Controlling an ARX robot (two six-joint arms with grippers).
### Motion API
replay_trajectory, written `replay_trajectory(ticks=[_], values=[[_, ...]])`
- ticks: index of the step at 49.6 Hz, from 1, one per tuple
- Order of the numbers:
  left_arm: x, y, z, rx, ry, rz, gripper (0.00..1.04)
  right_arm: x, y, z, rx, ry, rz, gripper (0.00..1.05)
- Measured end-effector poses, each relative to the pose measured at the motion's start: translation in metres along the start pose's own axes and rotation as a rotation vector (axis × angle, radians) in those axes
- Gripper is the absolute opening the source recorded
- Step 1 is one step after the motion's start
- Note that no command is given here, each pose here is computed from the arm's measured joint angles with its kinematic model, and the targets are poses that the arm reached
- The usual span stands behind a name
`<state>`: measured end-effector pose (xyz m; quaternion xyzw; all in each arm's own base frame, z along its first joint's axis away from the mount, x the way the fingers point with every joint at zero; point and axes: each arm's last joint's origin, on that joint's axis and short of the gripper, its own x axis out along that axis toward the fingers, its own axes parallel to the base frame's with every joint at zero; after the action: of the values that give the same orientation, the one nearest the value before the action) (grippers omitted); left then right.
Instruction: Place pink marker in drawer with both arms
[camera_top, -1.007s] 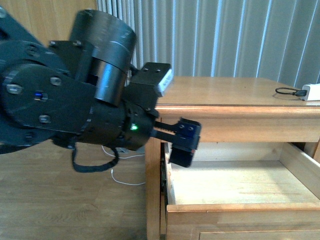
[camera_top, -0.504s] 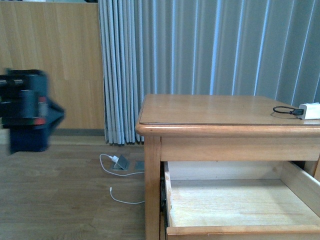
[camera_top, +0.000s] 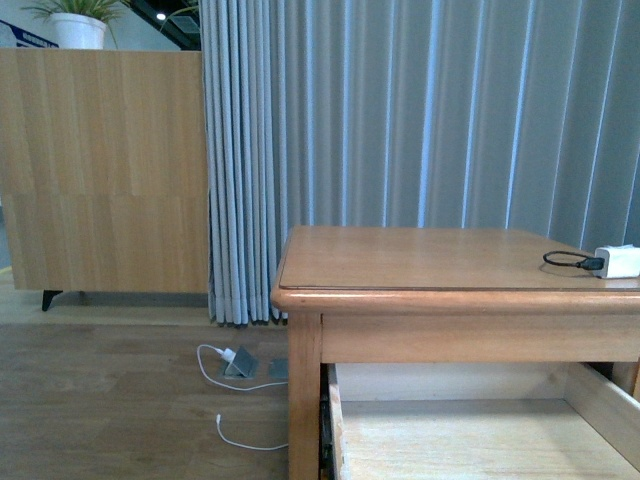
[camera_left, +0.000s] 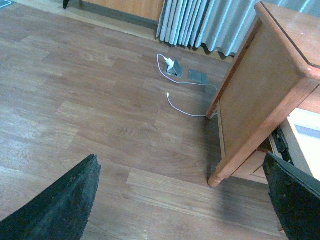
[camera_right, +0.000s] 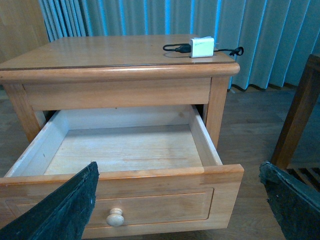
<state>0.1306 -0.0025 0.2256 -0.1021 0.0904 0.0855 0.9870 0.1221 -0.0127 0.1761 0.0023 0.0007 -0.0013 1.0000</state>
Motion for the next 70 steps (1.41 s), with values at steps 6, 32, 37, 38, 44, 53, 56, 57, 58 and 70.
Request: replay_trajectory(ticks=[6, 32, 37, 38, 44, 53, 56, 57, 58, 70], values=[[0.0, 0.001, -0.001, 0.023, -0.039, -0.06, 0.94, 0.0, 0.0, 0.0, 0.0, 0.0, 0.0, 0.96], [-0.008, 0.012, -0.039, 0.196, -0.181, -0.173, 0.04, 0.0, 0.0, 0.0, 0.0, 0.0, 0.0, 0.96], [-0.009, 0.013, -0.043, 0.197, -0.181, -0.173, 0.04, 0.0, 0.0, 0.0, 0.0, 0.0, 0.0, 0.96], [-0.009, 0.013, -0.043, 0.197, -0.181, -0.173, 0.04, 0.0, 0.0, 0.0, 0.0, 0.0, 0.0, 0.96], [-0.01, 0.015, -0.047, 0.197, -0.181, -0.173, 0.04, 0.0, 0.0, 0.0, 0.0, 0.0, 0.0, 0.96], [-0.013, 0.016, -0.051, 0.197, -0.179, -0.173, 0.04, 0.0, 0.0, 0.0, 0.0, 0.0, 0.0, 0.96], [-0.017, 0.018, -0.06, 0.199, -0.156, -0.171, 0.04, 0.0, 0.0, 0.0, 0.0, 0.0, 0.0, 0.96], [-0.019, 0.019, -0.06, 0.202, -0.162, -0.174, 0.04, 0.0, 0.0, 0.0, 0.0, 0.0, 0.0, 0.96], [-0.02, 0.019, -0.059, 0.198, -0.177, -0.173, 0.04, 0.0, 0.0, 0.0, 0.0, 0.0, 0.0, 0.96], [-0.022, 0.019, -0.057, 0.198, -0.201, -0.177, 0.04, 0.0, 0.0, 0.0, 0.0, 0.0, 0.0, 0.96]])
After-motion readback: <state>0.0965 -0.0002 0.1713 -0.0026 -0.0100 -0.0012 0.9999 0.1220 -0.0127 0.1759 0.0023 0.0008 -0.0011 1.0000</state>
